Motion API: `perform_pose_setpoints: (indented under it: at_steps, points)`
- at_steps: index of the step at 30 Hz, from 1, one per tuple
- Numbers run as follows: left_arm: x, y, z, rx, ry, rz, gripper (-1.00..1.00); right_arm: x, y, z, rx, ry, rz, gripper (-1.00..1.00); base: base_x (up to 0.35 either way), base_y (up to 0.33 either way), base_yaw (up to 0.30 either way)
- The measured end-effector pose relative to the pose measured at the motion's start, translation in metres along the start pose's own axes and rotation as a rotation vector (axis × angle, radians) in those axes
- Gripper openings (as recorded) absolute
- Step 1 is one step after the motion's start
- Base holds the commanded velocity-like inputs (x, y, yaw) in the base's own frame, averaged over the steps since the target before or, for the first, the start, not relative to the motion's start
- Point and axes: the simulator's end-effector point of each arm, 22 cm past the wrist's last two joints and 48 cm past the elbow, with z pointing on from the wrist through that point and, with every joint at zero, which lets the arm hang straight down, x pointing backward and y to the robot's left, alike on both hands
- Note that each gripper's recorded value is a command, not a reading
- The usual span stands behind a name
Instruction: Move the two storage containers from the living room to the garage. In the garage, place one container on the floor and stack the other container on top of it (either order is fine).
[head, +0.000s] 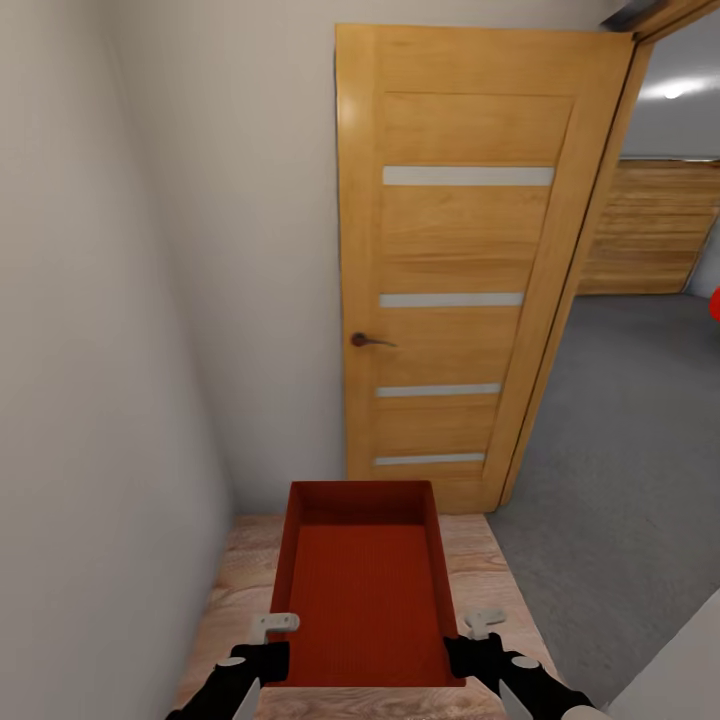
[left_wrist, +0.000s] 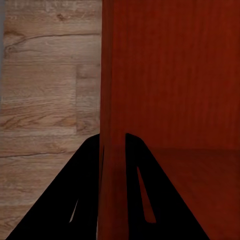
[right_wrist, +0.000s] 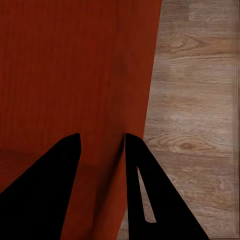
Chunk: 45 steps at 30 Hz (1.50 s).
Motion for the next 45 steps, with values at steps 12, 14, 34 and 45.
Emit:
perform_pose_setpoints:
  at_steps: [12, 14, 34, 45]
  points:
    - [0.0001, 0.0001, 0.0000, 0.000, 0.000, 0.000, -1.00, 0.0000, 0.0001, 0.0000, 0.000, 0.000, 0.000, -1.00, 0.000, 0.000, -0.274]
    - [0.0001, 0.0000, 0.0000, 0.000, 0.000, 0.000, -1.00, 0.0000, 0.0000, 0.0000, 0.000, 0.000, 0.000, -1.00, 0.000, 0.000, -0.276]
    - [0.0002, 0.0000, -0.0002, 0.000, 0.000, -0.001, -1.00, 0.0000, 0.0000, -0.0002, 0.000, 0.000, 0.000, -1.00, 0.080, 0.140, -0.149]
    - [0.0001, 0.0001, -0.0003, 0.000, 0.000, 0.000, -1.00, 0.0000, 0.0001, -0.0002, 0.000, 0.000, 0.000, -1.00, 0.154, 0.237, 0.000]
